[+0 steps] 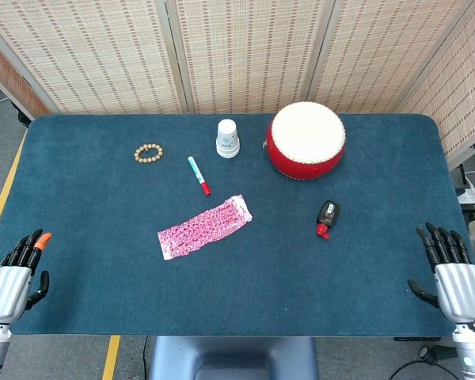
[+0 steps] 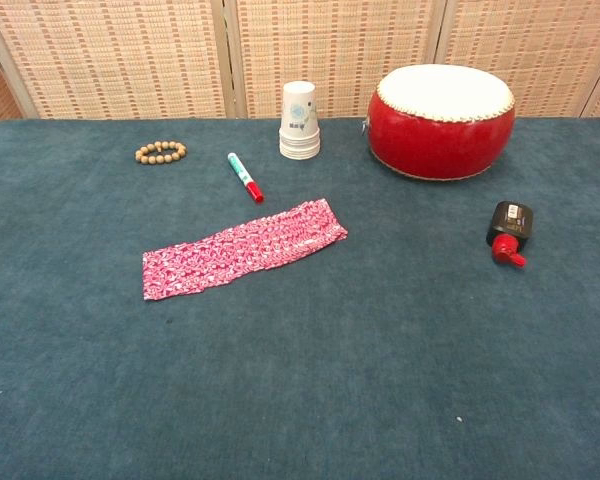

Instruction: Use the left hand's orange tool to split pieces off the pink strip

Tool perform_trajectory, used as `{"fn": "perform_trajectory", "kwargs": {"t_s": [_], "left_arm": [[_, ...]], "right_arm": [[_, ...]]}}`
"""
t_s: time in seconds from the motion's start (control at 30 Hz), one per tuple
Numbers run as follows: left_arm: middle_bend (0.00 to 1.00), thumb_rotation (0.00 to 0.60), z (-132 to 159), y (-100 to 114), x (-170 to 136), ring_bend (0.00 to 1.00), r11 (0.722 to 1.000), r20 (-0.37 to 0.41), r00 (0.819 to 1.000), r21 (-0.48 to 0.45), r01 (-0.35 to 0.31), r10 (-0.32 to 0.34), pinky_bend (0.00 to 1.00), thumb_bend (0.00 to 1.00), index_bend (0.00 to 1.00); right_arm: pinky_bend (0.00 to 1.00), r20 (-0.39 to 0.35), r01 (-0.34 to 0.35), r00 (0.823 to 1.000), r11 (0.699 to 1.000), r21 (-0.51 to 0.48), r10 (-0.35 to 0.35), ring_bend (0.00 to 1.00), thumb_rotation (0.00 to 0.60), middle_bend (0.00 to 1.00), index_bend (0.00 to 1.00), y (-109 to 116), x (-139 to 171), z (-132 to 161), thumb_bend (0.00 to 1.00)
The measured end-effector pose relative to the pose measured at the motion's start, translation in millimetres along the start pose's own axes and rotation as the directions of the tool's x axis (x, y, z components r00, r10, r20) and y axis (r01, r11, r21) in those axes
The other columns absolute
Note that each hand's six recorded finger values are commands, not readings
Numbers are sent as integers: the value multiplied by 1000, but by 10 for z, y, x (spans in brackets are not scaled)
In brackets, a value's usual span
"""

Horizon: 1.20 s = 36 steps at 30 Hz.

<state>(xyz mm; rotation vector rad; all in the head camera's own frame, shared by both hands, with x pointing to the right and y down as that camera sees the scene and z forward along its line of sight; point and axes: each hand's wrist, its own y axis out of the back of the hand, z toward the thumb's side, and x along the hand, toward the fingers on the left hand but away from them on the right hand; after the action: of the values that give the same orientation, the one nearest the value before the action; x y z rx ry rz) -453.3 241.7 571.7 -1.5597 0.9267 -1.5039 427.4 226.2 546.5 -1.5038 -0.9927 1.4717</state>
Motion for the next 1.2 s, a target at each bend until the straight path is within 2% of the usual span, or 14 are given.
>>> {"fn": "perform_trajectory", "kwargs": {"t_s": [0.27,0.37,0.43,0.47,0.5,0.53,0.6,0.67,0.77,0.9,1.03,1.1,1.2], "left_arm": [[25,600,12,-32,19,93,1000,2,1000,3,11,-11,303,609,0],[71,600,42,-48,50,137,1000,10,1000,-2,7,-7,327,608,0],[195,600,92,-42,81,273,1000,28,1000,-6,-11,11,417,609,0],[296,600,125,-37,101,383,1000,40,999,-8,-21,22,484,610,0],[342,600,179,-26,133,430,999,60,998,-10,-36,36,511,612,0],[441,600,227,-17,163,520,999,79,996,-10,-46,47,558,621,0],[542,600,350,5,250,600,998,125,990,-3,-63,62,598,646,0],[624,600,456,9,325,663,998,156,986,7,-61,59,624,713,0],[640,600,697,-3,457,676,999,225,974,8,-37,34,628,746,0],[640,600,1053,-72,629,676,999,316,948,40,16,-28,628,747,0],[640,600,1347,-188,758,676,995,368,926,82,61,-87,629,747,0],[640,600,1481,-236,801,676,993,381,919,89,76,-104,629,747,0],[640,600,1648,-273,818,676,992,402,908,95,87,-118,628,746,0]], "right_arm": [[0,10,12,1000,1000,-4,-12,0,600,0,0,30,46,-9,112],[0,5,17,1000,1000,-8,-17,0,600,0,0,44,52,5,113],[0,3,21,1000,1000,-11,-21,0,600,0,0,54,53,6,113],[0,4,23,1000,1000,-11,-23,0,600,0,0,58,50,4,113],[0,6,24,1000,1000,-11,-24,0,600,0,0,61,47,-2,113],[0,8,24,1000,1000,-11,-24,0,600,0,0,62,46,-7,112],[0,15,21,1000,1000,-11,-21,0,600,0,0,63,48,-20,112],[0,16,19,1000,1000,-13,-19,0,600,0,0,74,60,-27,113],[0,16,30,999,999,-23,-30,0,600,0,0,112,85,-34,113],[0,7,66,998,997,-42,-65,0,600,0,0,185,120,-31,112],[0,1,102,995,994,-47,-102,0,600,0,0,246,161,-50,122],[0,6,115,993,992,-51,-115,0,600,0,0,269,178,-60,179],[0,14,143,990,988,-56,-142,0,600,0,0,317,201,-79,343]]}}
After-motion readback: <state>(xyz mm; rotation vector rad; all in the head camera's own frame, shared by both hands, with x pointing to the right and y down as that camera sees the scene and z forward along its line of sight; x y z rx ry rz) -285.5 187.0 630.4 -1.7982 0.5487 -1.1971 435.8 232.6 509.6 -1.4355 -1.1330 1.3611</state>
